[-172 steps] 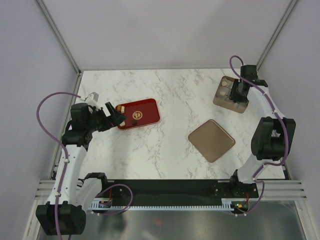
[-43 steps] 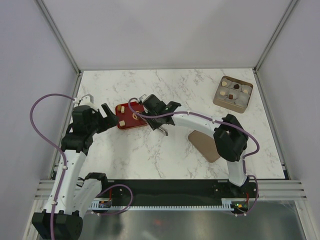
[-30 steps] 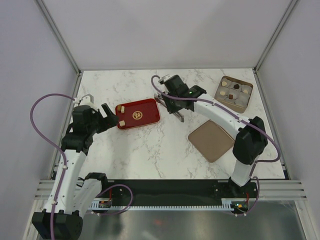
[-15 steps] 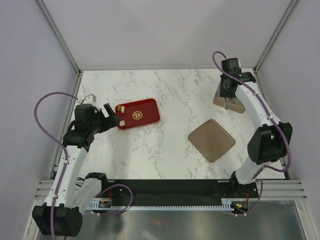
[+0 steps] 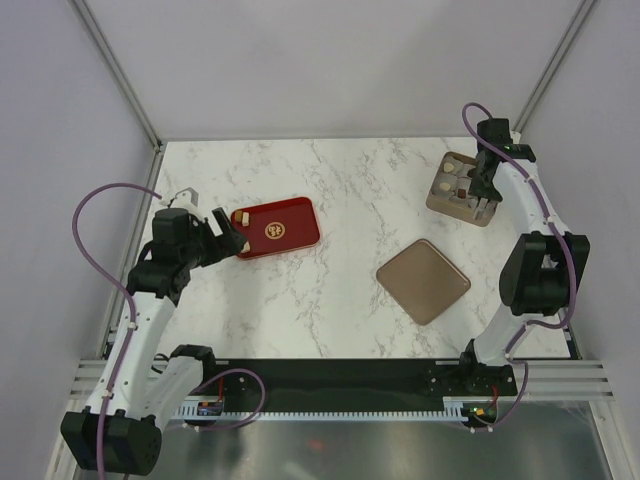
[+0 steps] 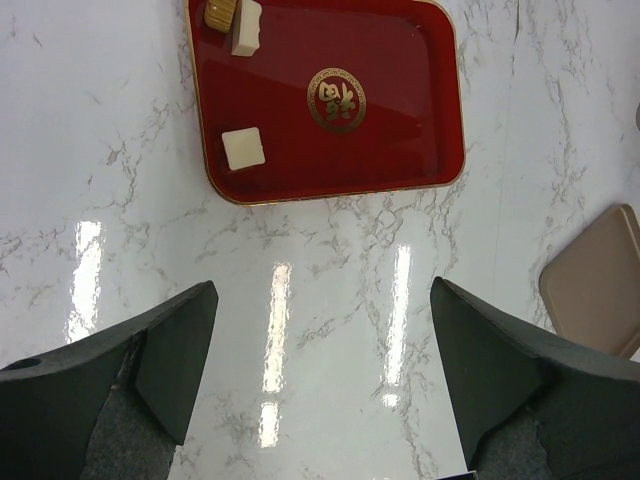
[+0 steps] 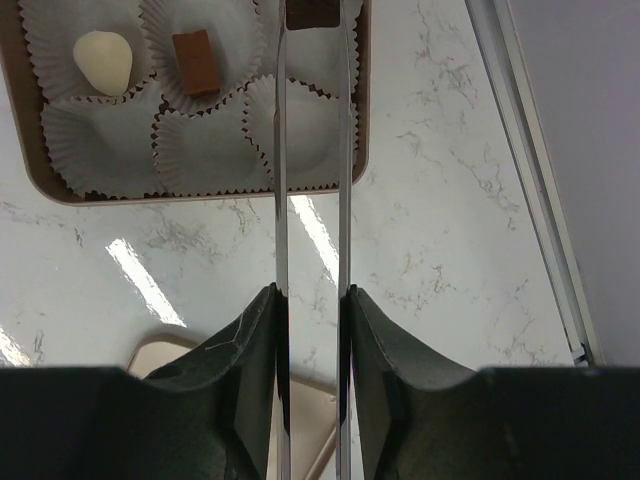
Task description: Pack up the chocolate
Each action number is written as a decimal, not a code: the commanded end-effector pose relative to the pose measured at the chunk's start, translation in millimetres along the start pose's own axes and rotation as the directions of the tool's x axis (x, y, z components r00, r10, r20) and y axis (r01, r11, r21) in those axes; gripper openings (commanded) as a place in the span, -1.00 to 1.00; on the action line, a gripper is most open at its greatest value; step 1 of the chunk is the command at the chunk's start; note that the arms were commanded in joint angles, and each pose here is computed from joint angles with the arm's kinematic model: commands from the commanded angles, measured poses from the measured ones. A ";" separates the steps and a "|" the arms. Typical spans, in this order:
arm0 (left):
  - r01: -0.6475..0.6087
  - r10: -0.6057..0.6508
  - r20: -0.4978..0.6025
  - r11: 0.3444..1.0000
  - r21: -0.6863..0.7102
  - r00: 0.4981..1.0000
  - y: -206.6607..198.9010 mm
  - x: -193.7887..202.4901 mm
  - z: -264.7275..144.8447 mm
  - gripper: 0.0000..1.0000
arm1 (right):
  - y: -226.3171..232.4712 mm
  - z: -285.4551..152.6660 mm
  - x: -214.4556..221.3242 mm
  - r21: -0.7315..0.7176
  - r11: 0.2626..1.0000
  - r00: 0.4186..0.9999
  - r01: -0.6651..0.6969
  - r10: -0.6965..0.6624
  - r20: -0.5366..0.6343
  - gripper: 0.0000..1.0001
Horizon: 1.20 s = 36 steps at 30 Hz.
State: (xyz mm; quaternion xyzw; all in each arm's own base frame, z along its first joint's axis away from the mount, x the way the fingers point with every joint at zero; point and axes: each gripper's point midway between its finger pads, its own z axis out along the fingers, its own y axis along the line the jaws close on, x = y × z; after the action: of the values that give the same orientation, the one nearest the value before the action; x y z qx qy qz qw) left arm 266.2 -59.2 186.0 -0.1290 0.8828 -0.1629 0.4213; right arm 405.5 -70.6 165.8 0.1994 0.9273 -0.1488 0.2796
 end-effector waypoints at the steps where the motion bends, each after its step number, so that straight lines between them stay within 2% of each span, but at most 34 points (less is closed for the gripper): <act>1: -0.028 0.026 0.050 0.999 0.029 0.998 -8.8 -13.0 -7.5 0.90 | 7.3 6.0 -6.6 -0.029 0.999 0.999 -0.047 0.047 0.015 -0.22; 9: -0.031 0.029 0.053 0.999 0.029 0.998 -10.0 -14.4 -7.5 0.90 | -9.4 14.5 -4.3 0.057 0.998 0.999 -0.028 0.027 0.020 -0.19; 26: -0.031 0.030 0.039 0.999 0.023 0.999 -9.0 -12.9 -4.3 0.89 | 4.7 29.7 0.8 -0.001 0.998 0.998 -0.059 0.058 -0.016 -0.12; 36: -0.034 0.033 0.042 0.999 0.020 0.999 -8.9 -14.4 -3.6 0.89 | -6.8 28.1 -15.8 0.064 0.996 0.998 -0.055 0.053 0.038 -0.02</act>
State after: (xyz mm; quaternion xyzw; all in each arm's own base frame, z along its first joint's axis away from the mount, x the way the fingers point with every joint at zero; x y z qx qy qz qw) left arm 266.1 -61.4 185.0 -0.1250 0.8843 -0.1627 0.4195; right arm 415.3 -81.3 133.6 0.2176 0.9276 -0.1569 0.2598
